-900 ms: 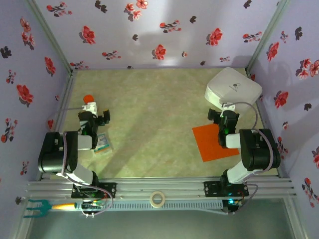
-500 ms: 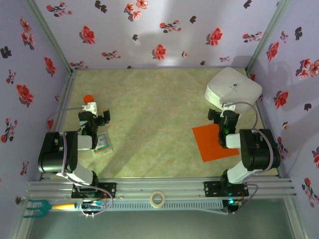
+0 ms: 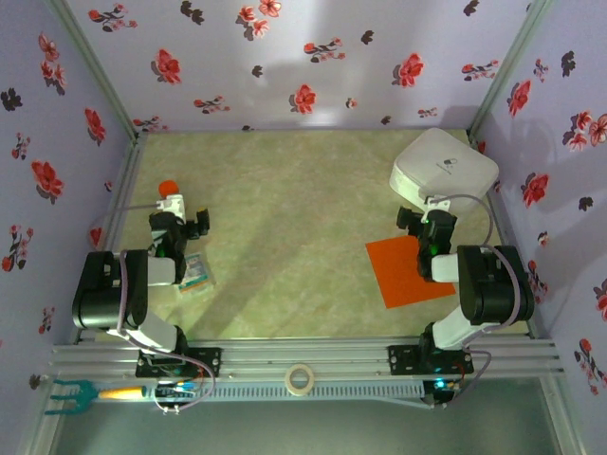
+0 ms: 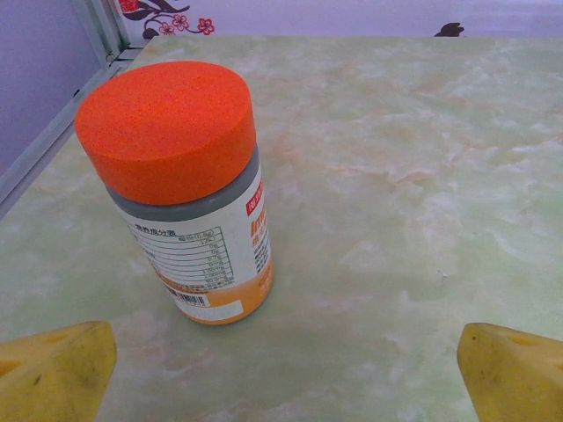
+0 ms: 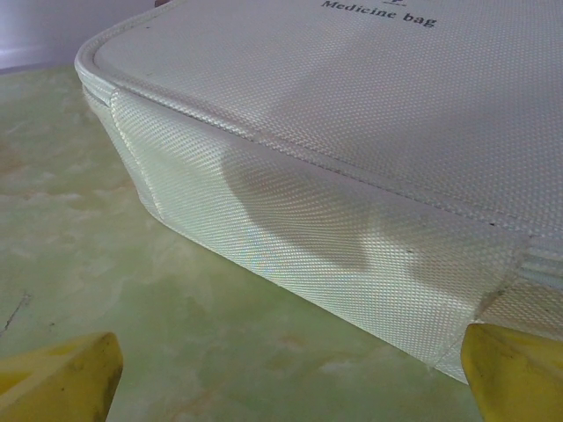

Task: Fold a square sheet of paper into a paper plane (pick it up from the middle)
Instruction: Move the square sheet of paper to the center of the table.

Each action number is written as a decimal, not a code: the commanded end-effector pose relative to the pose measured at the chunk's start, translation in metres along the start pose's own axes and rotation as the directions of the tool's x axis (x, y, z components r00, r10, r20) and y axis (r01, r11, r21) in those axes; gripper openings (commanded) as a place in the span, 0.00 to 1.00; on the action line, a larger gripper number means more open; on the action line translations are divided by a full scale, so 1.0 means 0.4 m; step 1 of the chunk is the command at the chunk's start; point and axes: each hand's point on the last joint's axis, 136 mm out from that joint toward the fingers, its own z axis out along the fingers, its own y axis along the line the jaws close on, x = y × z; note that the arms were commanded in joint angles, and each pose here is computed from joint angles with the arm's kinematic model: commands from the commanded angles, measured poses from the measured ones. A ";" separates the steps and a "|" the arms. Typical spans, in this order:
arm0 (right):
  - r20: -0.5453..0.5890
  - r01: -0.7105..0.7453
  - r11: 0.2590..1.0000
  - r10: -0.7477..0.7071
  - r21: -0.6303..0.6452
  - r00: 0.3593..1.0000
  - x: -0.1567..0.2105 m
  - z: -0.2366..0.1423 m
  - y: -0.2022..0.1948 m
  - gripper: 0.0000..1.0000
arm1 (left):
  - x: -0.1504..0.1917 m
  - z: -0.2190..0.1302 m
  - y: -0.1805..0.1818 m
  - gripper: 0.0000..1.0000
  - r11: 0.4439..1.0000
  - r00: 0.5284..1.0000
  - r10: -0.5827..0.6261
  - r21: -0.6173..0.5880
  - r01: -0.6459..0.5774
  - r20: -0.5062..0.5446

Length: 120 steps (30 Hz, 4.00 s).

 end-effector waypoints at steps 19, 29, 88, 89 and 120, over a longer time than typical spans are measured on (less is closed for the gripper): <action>-0.048 -0.010 1.000 0.010 -0.006 0.999 -0.084 -0.052 0.031 0.99 | -0.098 -0.084 0.023 1.00 0.999 0.996 -0.031 -0.033 0.034 0.086; -0.401 -0.286 0.947 0.322 0.149 0.858 -0.048 -0.131 0.039 0.99 | -0.202 -0.197 -0.002 1.00 0.957 0.956 -0.284 0.074 0.279 0.078; -0.760 -0.293 0.909 -0.037 -0.295 0.649 0.185 -0.325 0.545 0.91 | -0.101 -0.389 -0.225 1.00 0.740 0.776 -0.458 0.299 0.603 -0.433; -0.774 -0.301 0.898 -0.066 -0.321 0.630 0.192 -0.328 0.547 0.91 | -0.102 -0.389 -0.223 1.00 0.744 0.779 -0.457 0.295 0.599 -0.430; -0.842 -0.804 0.578 0.496 0.139 0.211 0.366 -0.310 0.770 0.84 | -0.097 -0.415 -0.223 0.96 0.605 0.665 -0.601 0.292 0.741 -0.442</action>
